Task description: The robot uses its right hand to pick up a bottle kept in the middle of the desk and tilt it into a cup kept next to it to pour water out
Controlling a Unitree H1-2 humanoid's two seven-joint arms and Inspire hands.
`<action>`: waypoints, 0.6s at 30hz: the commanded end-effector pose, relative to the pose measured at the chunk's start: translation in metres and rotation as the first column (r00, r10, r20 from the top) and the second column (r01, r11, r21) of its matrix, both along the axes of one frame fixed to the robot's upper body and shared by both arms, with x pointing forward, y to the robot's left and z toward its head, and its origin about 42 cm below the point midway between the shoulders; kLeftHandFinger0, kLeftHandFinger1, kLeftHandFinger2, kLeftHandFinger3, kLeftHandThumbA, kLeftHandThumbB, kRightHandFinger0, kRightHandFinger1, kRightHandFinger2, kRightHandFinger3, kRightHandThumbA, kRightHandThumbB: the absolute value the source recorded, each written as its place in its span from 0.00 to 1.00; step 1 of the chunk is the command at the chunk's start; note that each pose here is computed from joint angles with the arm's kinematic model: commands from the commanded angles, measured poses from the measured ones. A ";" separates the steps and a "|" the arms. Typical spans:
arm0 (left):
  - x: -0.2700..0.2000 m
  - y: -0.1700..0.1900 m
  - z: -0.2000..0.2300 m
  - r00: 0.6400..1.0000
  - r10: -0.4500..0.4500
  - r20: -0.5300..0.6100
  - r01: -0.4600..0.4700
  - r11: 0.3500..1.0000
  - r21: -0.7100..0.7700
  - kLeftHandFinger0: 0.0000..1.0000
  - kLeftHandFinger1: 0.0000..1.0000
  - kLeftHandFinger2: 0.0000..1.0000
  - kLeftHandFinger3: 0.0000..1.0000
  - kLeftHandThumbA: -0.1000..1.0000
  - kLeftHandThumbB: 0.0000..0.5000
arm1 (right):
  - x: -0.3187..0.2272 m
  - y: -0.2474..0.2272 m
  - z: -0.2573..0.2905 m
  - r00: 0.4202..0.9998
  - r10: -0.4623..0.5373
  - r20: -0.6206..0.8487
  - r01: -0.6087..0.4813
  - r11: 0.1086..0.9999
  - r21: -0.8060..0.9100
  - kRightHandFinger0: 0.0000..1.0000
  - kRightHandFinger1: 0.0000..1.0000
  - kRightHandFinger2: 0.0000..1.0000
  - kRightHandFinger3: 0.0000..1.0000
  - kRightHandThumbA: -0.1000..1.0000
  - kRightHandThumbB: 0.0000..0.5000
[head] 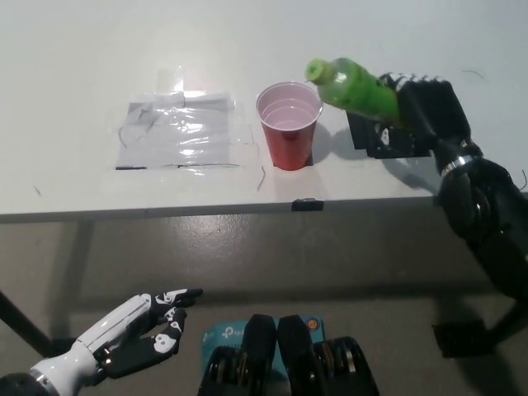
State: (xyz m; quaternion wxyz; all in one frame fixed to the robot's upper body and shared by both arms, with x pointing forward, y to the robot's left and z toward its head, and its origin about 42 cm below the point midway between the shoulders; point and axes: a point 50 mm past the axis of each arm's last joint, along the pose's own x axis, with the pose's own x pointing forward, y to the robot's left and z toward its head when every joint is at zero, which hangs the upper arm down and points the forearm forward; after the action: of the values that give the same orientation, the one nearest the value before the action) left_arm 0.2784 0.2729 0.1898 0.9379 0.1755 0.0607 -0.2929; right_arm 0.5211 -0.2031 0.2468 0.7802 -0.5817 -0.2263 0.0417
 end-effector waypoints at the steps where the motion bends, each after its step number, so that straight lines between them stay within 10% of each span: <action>1: 0.002 0.005 0.011 1.000 -0.014 0.022 0.013 1.000 0.019 1.00 1.00 1.00 1.00 0.89 0.59 | 0.012 0.016 0.064 0.982 0.086 0.166 -0.071 0.993 -0.093 0.00 0.03 0.23 0.41 0.00 0.19; 6: 0.003 0.005 0.013 1.000 -0.021 0.024 0.020 1.000 0.021 1.00 1.00 1.00 1.00 0.88 0.59 | 0.017 -0.005 0.081 0.970 0.095 0.224 -0.046 0.976 -0.212 0.00 0.02 0.22 0.38 0.00 0.38; 11: 0.003 0.004 0.013 1.000 -0.019 0.025 0.019 0.999 0.025 1.00 1.00 1.00 1.00 0.88 0.61 | 0.020 -0.023 0.101 0.961 0.093 0.261 -0.008 0.951 -0.309 0.00 0.02 0.25 0.31 0.00 0.25; 16: 0.003 0.004 0.013 1.000 -0.018 0.025 0.017 1.000 0.024 1.00 1.00 1.00 1.00 0.88 0.58 | 0.020 -0.033 0.118 0.935 0.135 0.327 0.039 0.880 -0.474 0.00 0.02 0.29 0.37 0.03 0.37; 18: 0.005 0.005 0.017 0.999 -0.026 0.036 0.025 0.999 0.031 1.00 1.00 1.00 1.00 0.88 0.57 | 0.022 -0.036 0.128 0.925 0.157 0.346 0.040 0.866 -0.499 0.00 0.02 0.31 0.29 0.05 0.15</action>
State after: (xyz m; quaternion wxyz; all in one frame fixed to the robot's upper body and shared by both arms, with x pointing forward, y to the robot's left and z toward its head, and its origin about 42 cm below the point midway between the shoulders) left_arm 0.2795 0.2725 0.1909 0.9363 0.1765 0.0619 -0.2973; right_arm 0.5352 -0.2421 0.3031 0.6199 -0.7285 -0.2873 0.0498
